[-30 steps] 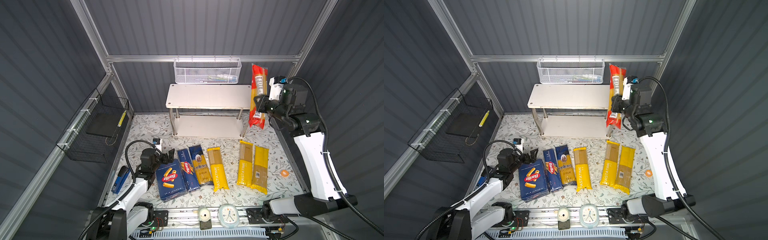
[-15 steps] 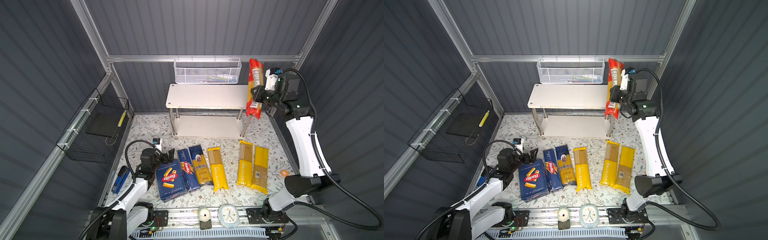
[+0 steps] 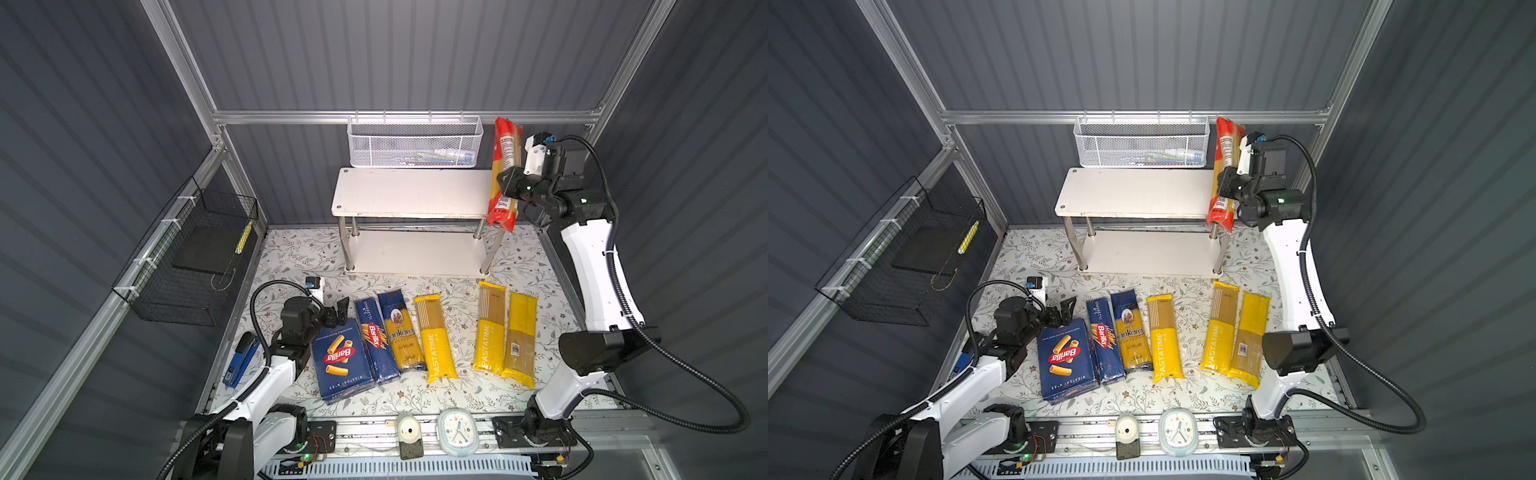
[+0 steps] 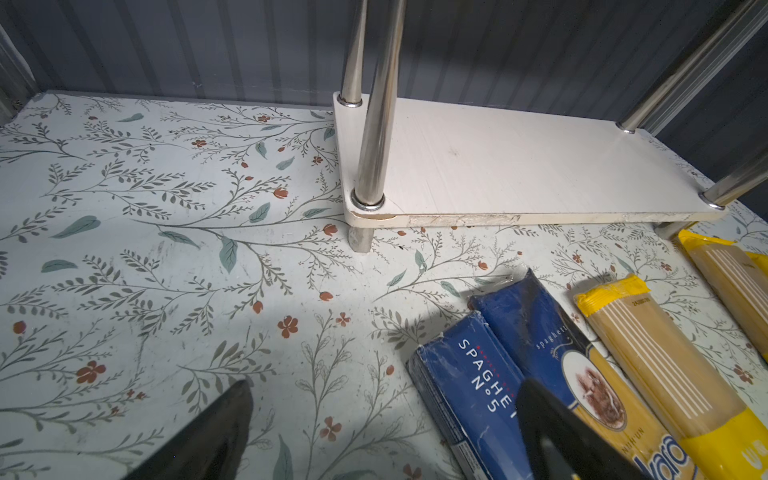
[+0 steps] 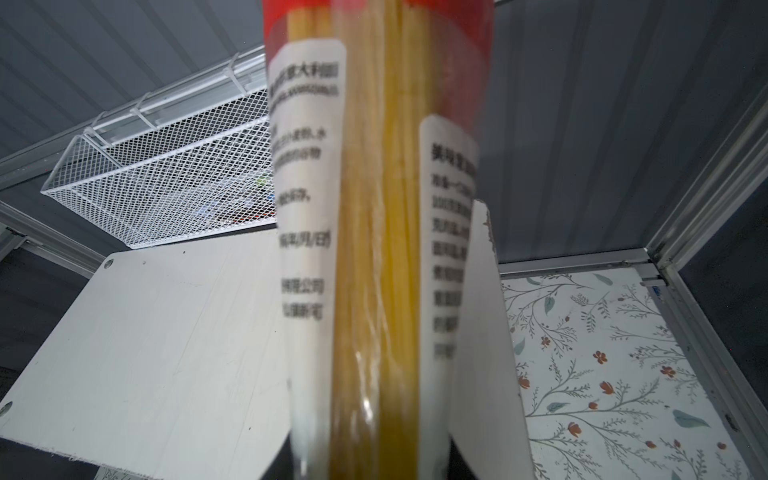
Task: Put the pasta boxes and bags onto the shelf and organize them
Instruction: 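Carry the bag over the upper shelf board with the right gripper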
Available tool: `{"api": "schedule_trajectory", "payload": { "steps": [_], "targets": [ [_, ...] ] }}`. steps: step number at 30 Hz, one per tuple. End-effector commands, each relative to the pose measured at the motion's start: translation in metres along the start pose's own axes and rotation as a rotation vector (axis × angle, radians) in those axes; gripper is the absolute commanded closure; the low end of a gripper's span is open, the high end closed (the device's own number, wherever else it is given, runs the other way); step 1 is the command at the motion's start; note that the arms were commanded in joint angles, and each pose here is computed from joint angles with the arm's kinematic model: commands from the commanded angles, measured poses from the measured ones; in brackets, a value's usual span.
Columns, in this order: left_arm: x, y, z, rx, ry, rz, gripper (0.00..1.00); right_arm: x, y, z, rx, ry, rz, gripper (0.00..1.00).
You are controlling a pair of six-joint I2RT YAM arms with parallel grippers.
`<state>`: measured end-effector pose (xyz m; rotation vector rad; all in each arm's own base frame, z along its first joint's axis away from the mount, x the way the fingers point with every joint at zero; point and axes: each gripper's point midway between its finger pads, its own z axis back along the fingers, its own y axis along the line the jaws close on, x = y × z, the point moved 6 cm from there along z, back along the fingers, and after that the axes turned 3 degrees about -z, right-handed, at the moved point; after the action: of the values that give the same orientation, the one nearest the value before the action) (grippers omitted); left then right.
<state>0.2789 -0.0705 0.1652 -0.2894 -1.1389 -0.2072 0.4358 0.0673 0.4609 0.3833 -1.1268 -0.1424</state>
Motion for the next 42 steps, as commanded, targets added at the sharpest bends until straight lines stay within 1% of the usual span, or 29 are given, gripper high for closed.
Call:
{"api": "schedule_trajectory", "payload": {
  "steps": [1, 7, 10, 17, 22, 27, 29, 31, 36, 42],
  "targets": [
    [0.002, -0.001, 0.0, -0.013, -0.011, -0.018, 0.0, 0.036, 0.013, 0.022, 0.06, -0.157, 0.012, 1.0],
    [0.002, -0.002, 0.0, -0.014, -0.011, -0.019, 0.0, 0.035, 0.006, 0.013, 0.023, -0.151, -0.001, 1.0],
    [0.002, -0.002, 0.0, -0.014, -0.011, -0.019, 0.01, 0.033, 0.003, 0.008, 0.004, -0.141, -0.004, 0.96],
    [0.002, -0.001, 0.001, -0.01, -0.014, -0.017, 0.0, 0.024, -0.005, -0.003, -0.031, -0.101, -0.009, 0.93],
    [0.002, -0.001, 0.0, -0.011, -0.011, -0.019, 0.01, 0.021, -0.008, -0.011, -0.044, -0.093, -0.009, 0.87],
    [0.002, -0.001, -0.002, -0.01, -0.004, -0.015, 0.01, 0.02, -0.008, -0.015, -0.041, -0.09, -0.018, 0.75],
    [0.002, -0.001, -0.001, -0.011, -0.005, -0.017, 0.0, 0.021, -0.009, -0.016, -0.045, -0.095, -0.021, 0.73],
    [0.002, -0.001, -0.001, -0.01, -0.004, -0.016, 0.0, 0.022, -0.009, -0.015, -0.053, -0.105, -0.021, 0.65],
    [0.002, -0.001, -0.001, -0.012, -0.007, -0.017, 0.0, 0.025, -0.009, -0.015, -0.052, -0.123, -0.031, 0.62],
    [0.002, -0.001, 0.0, -0.013, -0.012, -0.018, 0.01, 0.027, -0.006, -0.01, -0.036, -0.129, -0.04, 0.61]
  ]
}}
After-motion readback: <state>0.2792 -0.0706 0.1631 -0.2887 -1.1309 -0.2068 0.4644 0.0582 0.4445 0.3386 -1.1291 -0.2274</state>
